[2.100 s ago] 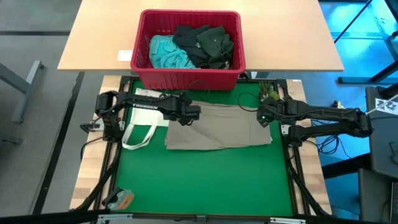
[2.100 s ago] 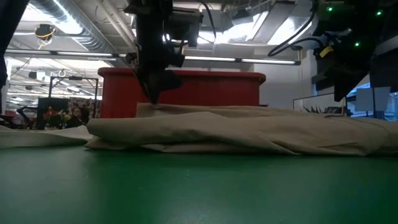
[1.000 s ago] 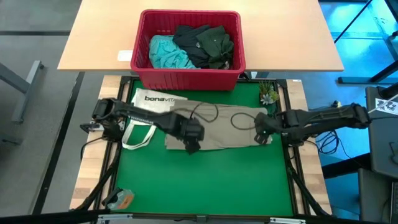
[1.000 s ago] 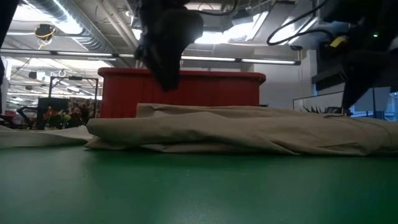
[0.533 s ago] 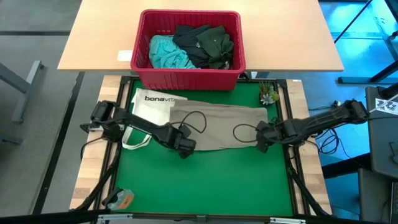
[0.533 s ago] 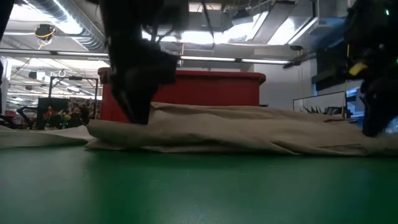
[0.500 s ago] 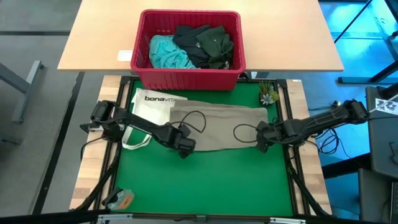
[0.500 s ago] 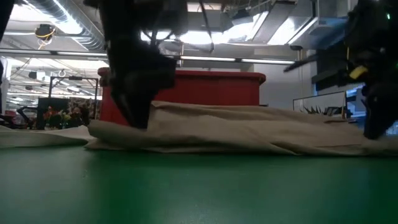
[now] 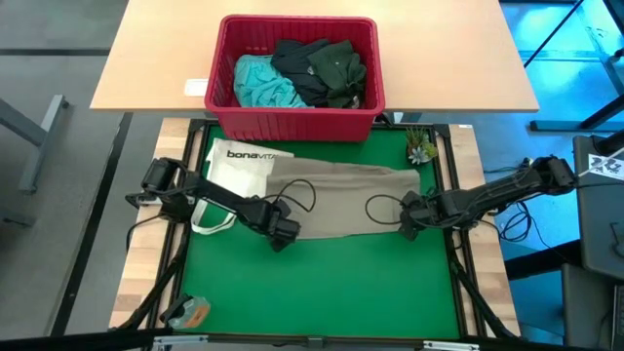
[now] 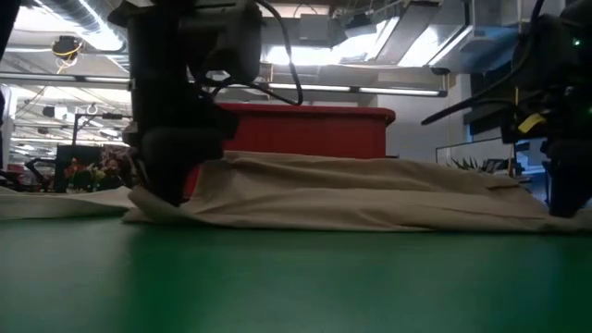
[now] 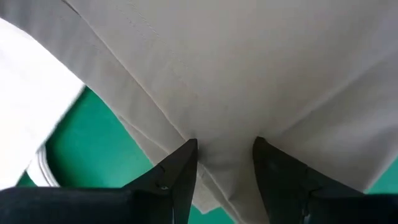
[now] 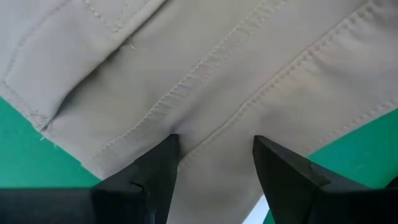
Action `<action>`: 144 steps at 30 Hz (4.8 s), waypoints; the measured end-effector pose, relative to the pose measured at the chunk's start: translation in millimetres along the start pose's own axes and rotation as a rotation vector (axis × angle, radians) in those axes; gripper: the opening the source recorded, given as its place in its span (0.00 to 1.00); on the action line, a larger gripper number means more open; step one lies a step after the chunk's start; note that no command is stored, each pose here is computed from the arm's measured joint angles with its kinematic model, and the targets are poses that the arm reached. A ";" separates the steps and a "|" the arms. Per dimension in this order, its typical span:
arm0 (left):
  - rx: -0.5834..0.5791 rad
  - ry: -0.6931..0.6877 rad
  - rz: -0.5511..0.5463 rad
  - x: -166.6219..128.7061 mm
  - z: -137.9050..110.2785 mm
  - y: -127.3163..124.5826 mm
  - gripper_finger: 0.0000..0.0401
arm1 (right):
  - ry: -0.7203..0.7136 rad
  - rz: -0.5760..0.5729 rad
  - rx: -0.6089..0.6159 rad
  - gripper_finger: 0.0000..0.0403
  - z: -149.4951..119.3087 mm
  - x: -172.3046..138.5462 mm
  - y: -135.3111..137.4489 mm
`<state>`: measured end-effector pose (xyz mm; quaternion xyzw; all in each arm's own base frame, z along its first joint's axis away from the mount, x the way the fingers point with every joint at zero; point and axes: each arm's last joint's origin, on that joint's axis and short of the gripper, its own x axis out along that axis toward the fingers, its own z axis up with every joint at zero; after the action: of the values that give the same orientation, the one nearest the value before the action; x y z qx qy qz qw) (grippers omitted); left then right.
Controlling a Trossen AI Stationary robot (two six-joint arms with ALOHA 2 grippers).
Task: Fold Laundry from Bin
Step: Fold the light brown shorts
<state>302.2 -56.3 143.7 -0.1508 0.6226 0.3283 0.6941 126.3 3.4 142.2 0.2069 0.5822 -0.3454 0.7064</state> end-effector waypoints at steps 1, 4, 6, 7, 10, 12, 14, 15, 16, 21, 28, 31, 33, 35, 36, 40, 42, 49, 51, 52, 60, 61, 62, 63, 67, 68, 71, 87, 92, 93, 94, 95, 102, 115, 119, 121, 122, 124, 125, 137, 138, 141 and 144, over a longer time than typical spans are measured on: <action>0.006 0.008 -0.001 -0.5 -2.0 -0.8 0.38 | 0.012 0.008 0.000 0.52 -0.1 0.4 0.5; 0.016 0.017 -0.002 -2.2 -7.4 -3.9 0.38 | 0.048 0.039 0.000 0.52 -0.8 0.7 2.0; 0.022 0.025 -0.012 -3.2 -10.8 -6.4 0.38 | 0.073 0.062 -0.001 0.52 -1.5 0.6 2.7; 0.026 0.033 -0.019 -3.6 -12.2 -7.5 0.38 | 0.084 0.073 -0.003 0.52 -1.8 0.6 3.1; 0.020 0.033 -0.027 -5.1 -15.9 -10.4 0.38 | 0.096 0.086 -0.021 0.52 -1.6 -0.4 3.8; 0.010 0.028 -0.028 -5.3 -16.5 -11.3 0.38 | 0.092 0.087 -0.025 0.52 0.4 -3.8 4.9; 0.007 0.034 -0.035 -6.3 -15.8 -11.7 0.38 | 0.092 0.092 -0.030 0.52 3.8 -10.6 6.3; 0.007 0.036 -0.039 -7.3 -15.2 -12.1 0.38 | 0.089 0.094 -0.042 0.52 6.1 -15.8 7.0; 0.009 0.038 -0.042 -9.0 -14.4 -12.8 0.38 | 0.080 0.099 -0.054 0.52 9.2 -22.1 8.0; 0.034 0.025 -0.053 -27.8 -4.5 -15.3 0.38 | -0.019 0.013 -0.079 0.52 24.6 -54.5 7.5; 0.087 -0.053 0.005 -58.6 15.9 -11.3 0.38 | -0.219 -0.091 -0.081 0.52 38.6 -72.2 7.6; 0.089 -0.091 0.002 -64.5 30.6 -6.7 0.38 | -0.250 -0.112 -0.094 0.52 40.8 -71.0 9.2; 0.089 -0.105 0.011 -65.2 40.2 -1.1 0.38 | -0.253 -0.120 -0.091 0.52 42.6 -69.2 10.8; 0.085 -0.113 0.014 -63.9 51.1 6.2 0.38 | -0.253 -0.124 -0.081 0.52 46.1 -66.9 11.4; 0.079 -0.115 0.014 -62.4 56.5 10.2 0.38 | -0.247 -0.133 -0.080 0.52 48.1 -65.3 10.9; 0.077 -0.112 0.023 -56.0 73.7 26.1 0.35 | -0.227 -0.167 -0.072 0.52 59.7 -58.3 5.6; 0.069 -0.126 0.033 -53.0 82.6 33.9 0.33 | -0.213 -0.178 -0.065 0.52 66.6 -53.9 2.5; -0.005 -0.168 0.066 -38.7 111.0 59.2 0.26 | -0.145 -0.228 -0.052 0.52 85.3 -37.8 -10.2; -0.015 -0.156 0.090 -30.6 116.4 64.6 0.24 | -0.116 -0.251 -0.038 0.52 89.2 -32.4 -14.0; -0.014 -0.152 0.099 -27.4 118.9 66.9 0.23 | -0.105 -0.260 -0.036 0.52 91.3 -29.5 -15.5; -0.021 -0.107 0.179 2.9 130.9 75.5 0.19 | -0.069 -0.292 -0.010 0.52 111.1 -7.5 -25.9; -0.024 -0.106 0.191 6.3 132.2 76.4 0.18 | -0.063 -0.297 -0.004 0.52 112.5 -5.4 -27.3; -0.026 -0.103 0.206 10.0 133.3 77.5 0.18 | -0.055 -0.300 0.005 0.52 113.8 -3.5 -29.0; -0.028 -0.098 0.221 13.7 134.4 78.8 0.17 | -0.041 -0.302 0.011 0.52 114.3 -1.6 -30.4; -0.037 -0.070 0.256 27.5 137.8 83.3 0.17 | 0.026 -0.331 0.015 0.52 113.2 4.7 -35.9; -0.039 -0.064 0.260 30.7 138.5 84.1 0.17 | 0.038 -0.336 0.017 0.52 113.1 6.0 -37.0; -0.042 -0.044 0.284 41.7 140.1 85.9 0.17 | 0.045 -0.341 0.021 0.52 114.1 8.4 -37.6; -0.047 -0.078 0.316 10.9 136.6 100.6 0.17 | 0.030 -0.390 -0.014 0.52 113.1 5.1 -39.4; -0.065 -0.131 0.280 -11.4 134.3 104.4 0.17 | -0.001 -0.423 -0.010 0.52 113.9 -9.8 -43.1; -0.065 -0.136 0.271 -14.4 133.6 104.2 0.17 | -0.014 -0.419 -0.004 0.52 115.0 -13.9 -43.6; -0.064 -0.142 0.262 -17.3 132.8 103.6 0.17 | -0.029 -0.413 0.003 0.52 116.0 -17.8 -44.0; -0.065 -0.147 0.248 -20.4 132.0 103.0 0.17 | -0.042 -0.409 0.008 0.52 117.0 -21.6 -44.4; -0.027 -0.108 0.111 -28.6 124.2 89.7 0.17 | -0.095 -0.363 0.036 0.52 118.3 -35.5 -46.0; -0.014 -0.112 0.043 -6.0 103.6 68.7 0.17 | -0.004 -0.254 0.025 0.52 101.8 -15.2 -43.8; -0.029 -0.123 0.056 6.9 97.6 69.5 0.17 | -0.002 -0.255 0.039 0.52 96.9 -7.4 -44.1; -0.047 -0.115 0.064 14.8 93.7 71.9 0.17 | -0.006 -0.254 0.050 0.52 95.2 -4.3 -44.0; -0.054 -0.112 0.067 18.5 91.6 72.9 0.17 | -0.007 -0.254 0.053 0.52 94.4 -3.1 -44.0; -0.079 -0.119 0.065 27.4 88.1 75.3 0.17 | -0.002 -0.256 0.056 0.52 92.4 -0.8 -44.3; -0.087 -0.118 0.065 32.1 86.0 76.7 0.17 | -0.004 -0.255 0.058 0.52 91.9 0.2 -44.3; -0.107 -0.095 0.109 45.1 78.7 88.6 0.17 | 0.055 -0.252 0.045 0.52 90.1 11.0 -42.3; -0.106 -0.093 0.113 45.2 78.5 88.8 0.17 | 0.060 -0.254 0.044 0.52 90.1 12.0 -42.0; -0.096 -0.070 0.131 45.6 76.1 90.4 0.17 | 0.071 -0.257 0.040 0.52 90.3 14.1 -41.5; -0.077 -0.035 0.157 45.5 72.5 92.6 0.17 | 0.074 -0.258 0.039 0.52 90.5 14.9 -41.2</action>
<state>298.5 69.0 131.3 -0.1222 0.6072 0.4080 0.6708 159.0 -91.0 153.7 0.1564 0.6229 -0.4366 0.6299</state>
